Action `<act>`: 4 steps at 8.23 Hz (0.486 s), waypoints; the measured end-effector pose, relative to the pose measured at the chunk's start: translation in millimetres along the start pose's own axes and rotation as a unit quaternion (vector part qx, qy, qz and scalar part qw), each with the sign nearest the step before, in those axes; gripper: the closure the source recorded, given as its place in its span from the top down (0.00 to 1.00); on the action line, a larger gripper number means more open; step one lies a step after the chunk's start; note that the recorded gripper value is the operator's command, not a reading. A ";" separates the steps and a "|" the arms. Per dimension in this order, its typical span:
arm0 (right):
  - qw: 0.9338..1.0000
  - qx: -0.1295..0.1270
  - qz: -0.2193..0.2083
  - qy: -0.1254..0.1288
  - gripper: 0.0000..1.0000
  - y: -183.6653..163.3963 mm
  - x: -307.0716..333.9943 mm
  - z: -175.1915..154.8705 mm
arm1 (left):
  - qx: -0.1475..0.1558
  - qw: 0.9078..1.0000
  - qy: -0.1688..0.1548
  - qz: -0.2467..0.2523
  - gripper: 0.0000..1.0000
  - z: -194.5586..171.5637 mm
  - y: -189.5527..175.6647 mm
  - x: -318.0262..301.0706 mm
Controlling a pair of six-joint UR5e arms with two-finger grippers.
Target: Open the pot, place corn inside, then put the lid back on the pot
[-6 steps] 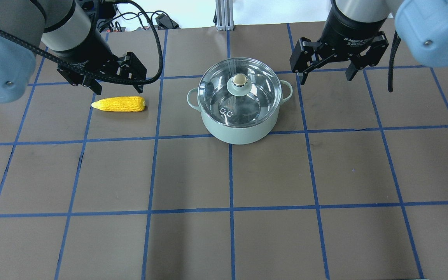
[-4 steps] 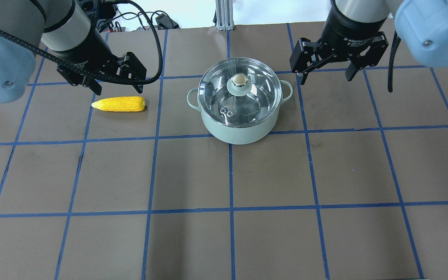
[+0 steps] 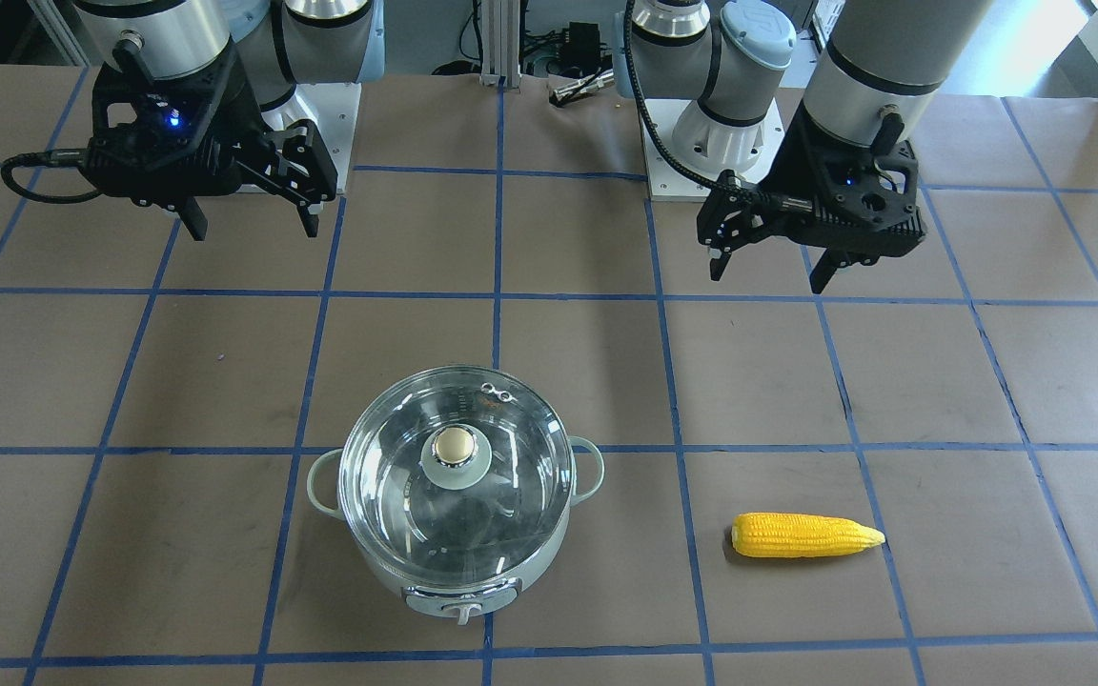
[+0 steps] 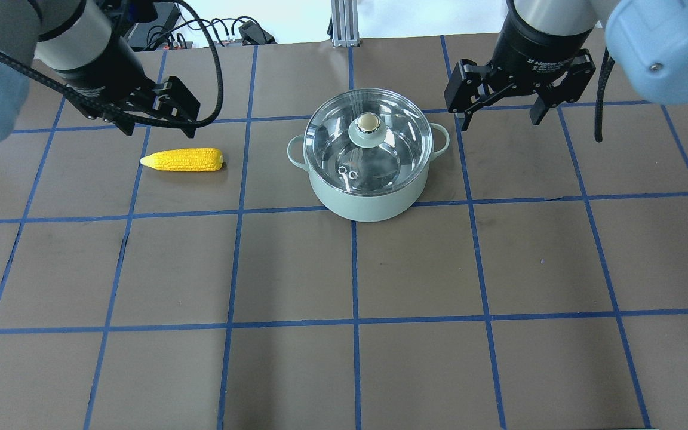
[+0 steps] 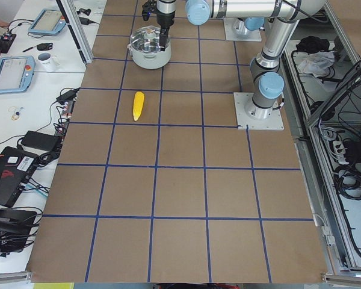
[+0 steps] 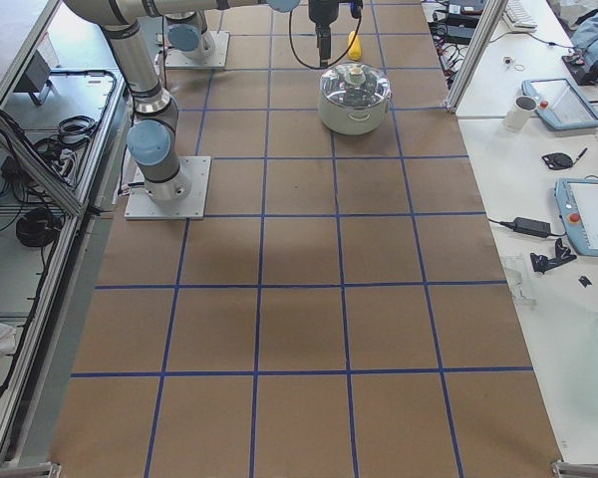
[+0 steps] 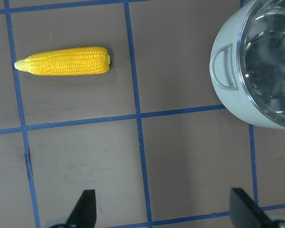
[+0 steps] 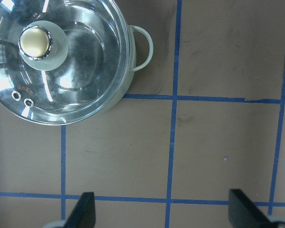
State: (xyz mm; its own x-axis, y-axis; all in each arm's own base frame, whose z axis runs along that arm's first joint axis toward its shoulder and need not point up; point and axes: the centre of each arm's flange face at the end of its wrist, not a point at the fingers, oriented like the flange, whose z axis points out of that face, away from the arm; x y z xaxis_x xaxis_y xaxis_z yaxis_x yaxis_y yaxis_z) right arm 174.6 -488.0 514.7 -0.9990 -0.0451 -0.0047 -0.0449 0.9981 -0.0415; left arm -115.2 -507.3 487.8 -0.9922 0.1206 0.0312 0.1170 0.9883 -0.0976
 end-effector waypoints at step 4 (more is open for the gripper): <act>1.000 -0.001 -0.004 -0.001 1.00 0.3 -0.3 1.8 | 0.007 0.984 -0.009 0.180 1.00 25.6 -23.8 -81.5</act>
State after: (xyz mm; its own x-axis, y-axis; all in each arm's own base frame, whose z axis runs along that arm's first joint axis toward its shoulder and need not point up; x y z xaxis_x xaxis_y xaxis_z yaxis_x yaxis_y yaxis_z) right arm 175.0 -487.8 512.9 -0.9986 -0.0535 -0.0057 -0.0532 0.9978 -0.0393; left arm -38.2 -543.0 462.1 -0.8867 0.4616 -0.0247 0.4613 0.8800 -0.1130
